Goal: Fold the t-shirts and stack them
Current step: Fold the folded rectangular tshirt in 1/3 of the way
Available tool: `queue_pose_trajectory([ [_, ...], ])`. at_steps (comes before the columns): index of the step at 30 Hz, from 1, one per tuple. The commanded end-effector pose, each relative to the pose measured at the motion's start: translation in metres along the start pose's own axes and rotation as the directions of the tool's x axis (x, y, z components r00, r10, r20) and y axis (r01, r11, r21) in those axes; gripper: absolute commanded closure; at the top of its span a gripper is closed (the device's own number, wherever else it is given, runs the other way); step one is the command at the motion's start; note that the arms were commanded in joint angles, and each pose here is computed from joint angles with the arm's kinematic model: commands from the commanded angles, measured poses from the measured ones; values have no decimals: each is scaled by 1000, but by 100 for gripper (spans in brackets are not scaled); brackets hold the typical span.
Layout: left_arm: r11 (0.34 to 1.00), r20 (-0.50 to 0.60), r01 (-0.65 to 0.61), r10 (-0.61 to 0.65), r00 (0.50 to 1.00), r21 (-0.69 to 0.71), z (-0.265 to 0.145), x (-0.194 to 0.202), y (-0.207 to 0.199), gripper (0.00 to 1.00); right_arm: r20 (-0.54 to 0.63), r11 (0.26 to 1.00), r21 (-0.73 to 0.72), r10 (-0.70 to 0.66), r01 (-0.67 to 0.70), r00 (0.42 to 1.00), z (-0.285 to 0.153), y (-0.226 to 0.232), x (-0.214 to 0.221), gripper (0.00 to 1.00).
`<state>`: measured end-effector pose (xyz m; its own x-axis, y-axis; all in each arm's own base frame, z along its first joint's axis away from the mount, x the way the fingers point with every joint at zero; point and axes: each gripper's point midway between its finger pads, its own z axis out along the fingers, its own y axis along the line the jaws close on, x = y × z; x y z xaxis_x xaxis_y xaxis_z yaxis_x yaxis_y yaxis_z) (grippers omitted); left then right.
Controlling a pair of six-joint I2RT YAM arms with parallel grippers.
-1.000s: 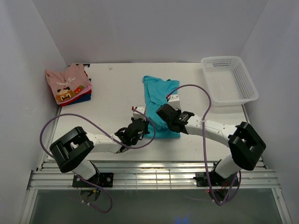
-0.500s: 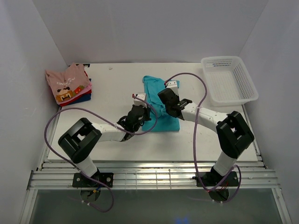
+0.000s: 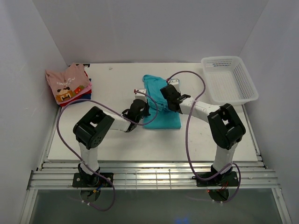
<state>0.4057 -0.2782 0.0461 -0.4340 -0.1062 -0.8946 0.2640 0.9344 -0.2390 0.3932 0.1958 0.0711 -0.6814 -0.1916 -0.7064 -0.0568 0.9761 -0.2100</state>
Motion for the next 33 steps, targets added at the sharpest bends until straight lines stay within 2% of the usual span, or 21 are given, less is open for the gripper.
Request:
queue_pose_trajectory([
  [1, 1000, 115, -2, 0, 993, 24, 13, -51, -8, 90, 97, 998, 40, 36, -41, 995, 6, -9, -41, 78],
  [2, 1000, 133, -8, 6, 991, 16, 15, -59, -8, 70, 125, 996, 71, 39, -48, 991, 3, -16, -51, 75],
  [3, 1000, 180, -5, 3, 984, 11, 14, -81, -12, 59, 156, 996, 75, 31, -43, 987, -2, -19, -63, 64],
  [5, 999, 244, -11, 19, 970, -34, 10, -109, -9, 41, 211, 993, 103, 32, -55, 977, -22, -33, -86, 52],
  [9, 998, 335, 21, -2, 942, -53, -17, -160, -12, 35, 300, 994, 64, 70, -94, 951, -69, -54, -106, 46],
  [10, 999, 334, 38, -28, 942, -21, -21, -162, -17, 35, 305, 996, 23, 76, -87, 949, -76, -50, -105, 43],
  [12, 998, 313, 53, -58, 948, 25, -28, -154, -23, 35, 309, 996, -35, 93, -87, 946, -87, -49, -101, 45],
  [13, 996, 301, 74, -87, 950, 56, -32, -151, -29, 37, 282, 993, -98, 92, -67, 955, -86, -38, -89, 48],
  [14, 994, 284, 84, -101, 954, 73, -33, -144, -32, 41, 269, 989, -135, 94, -59, 959, -87, -32, -84, 62],
  [16, 989, 224, 98, -121, 967, 107, -32, -118, -39, 84, 226, 968, -249, 96, -38, 969, -86, -10, -70, 84],
  [17, 984, 189, 111, -136, 973, 139, -31, -107, -45, 100, 207, 958, -285, 97, -35, 974, -85, -2, -65, 92],
  [19, 979, 122, 117, -138, 983, 167, -27, -79, -55, 100, 169, 928, -372, 92, -23, 981, -80, 18, -53, 92],
  [24, 971, 25, 135, -143, 989, 195, -23, -34, -73, 100, 116, 893, -449, 80, -19, 990, -64, 43, -35, 92],
  [33, 966, -24, 136, -134, 991, 220, -19, -5, -91, 100, 59, 871, -491, 55, -19, 997, -43, 66, -20, 92],
])
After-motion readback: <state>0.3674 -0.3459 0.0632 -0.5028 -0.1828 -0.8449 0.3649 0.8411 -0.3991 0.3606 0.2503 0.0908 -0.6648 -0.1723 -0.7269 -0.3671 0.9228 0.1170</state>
